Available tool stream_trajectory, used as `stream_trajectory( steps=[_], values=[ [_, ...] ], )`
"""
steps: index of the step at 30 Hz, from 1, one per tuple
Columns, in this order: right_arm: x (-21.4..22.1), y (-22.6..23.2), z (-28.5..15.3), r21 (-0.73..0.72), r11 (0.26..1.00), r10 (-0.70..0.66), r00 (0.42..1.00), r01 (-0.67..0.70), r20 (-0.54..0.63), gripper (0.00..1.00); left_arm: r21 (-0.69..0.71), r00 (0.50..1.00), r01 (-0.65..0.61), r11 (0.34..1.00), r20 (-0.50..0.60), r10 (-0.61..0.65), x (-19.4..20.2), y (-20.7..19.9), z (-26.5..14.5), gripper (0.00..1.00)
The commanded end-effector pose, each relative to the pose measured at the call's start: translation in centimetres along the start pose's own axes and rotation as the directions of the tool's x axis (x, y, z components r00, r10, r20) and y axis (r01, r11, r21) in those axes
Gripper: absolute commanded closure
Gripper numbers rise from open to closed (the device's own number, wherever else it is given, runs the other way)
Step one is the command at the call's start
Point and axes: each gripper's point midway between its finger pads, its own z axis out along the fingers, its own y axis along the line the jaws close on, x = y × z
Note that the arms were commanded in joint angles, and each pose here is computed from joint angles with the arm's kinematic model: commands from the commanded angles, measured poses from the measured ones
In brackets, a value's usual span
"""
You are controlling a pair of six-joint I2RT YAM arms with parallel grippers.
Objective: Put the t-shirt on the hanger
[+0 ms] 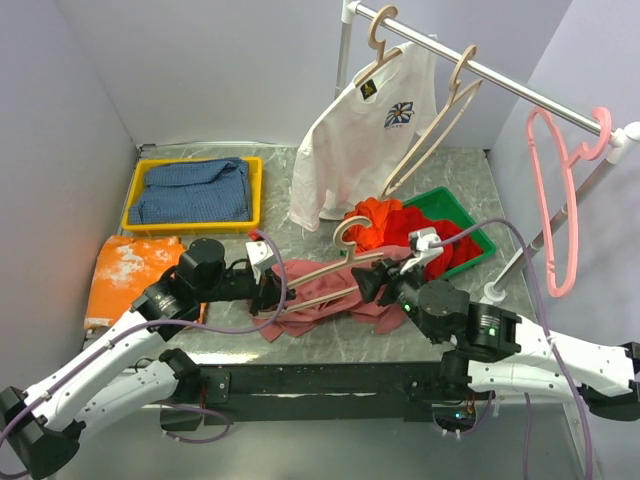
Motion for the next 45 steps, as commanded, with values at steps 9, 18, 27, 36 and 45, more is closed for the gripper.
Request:
stream_trajectory(
  steps=[9,18,27,36,45],
  values=[
    [-2.6,1.8,3.5,0.105,0.994,-0.042,0.995,0.032,0.095,0.33,0.076,0.997,-0.061,0.995,0.046,0.057,-2.4,-1.7,0.3,0.99],
    [-0.5,1.7,5.5,0.145,0.989,-0.052,0.993,0.037,0.103,0.45,0.059,0.998,-0.051,0.997,0.046,0.049,-3.0,-2.4,0.3,0.97],
    [-0.2,0.5,5.2,0.17,0.984,-0.076,0.988,0.052,0.134,1.0,-0.058,0.99,0.098,0.993,0.107,-0.091,-5.1,-1.0,0.2,0.56],
    [0.2,-0.5,4.8,0.153,0.982,-0.138,0.975,0.112,0.174,1.0,-0.248,0.931,0.312,0.917,0.273,-0.243,-9.2,1.4,-2.3,0.04],
    [1.4,-0.4,4.0,0.095,0.984,-0.166,0.967,0.15,0.193,1.0,-0.512,0.832,0.548,0.661,0.251,-0.495,-5.9,7.5,-3.2,0.04]
  ],
)
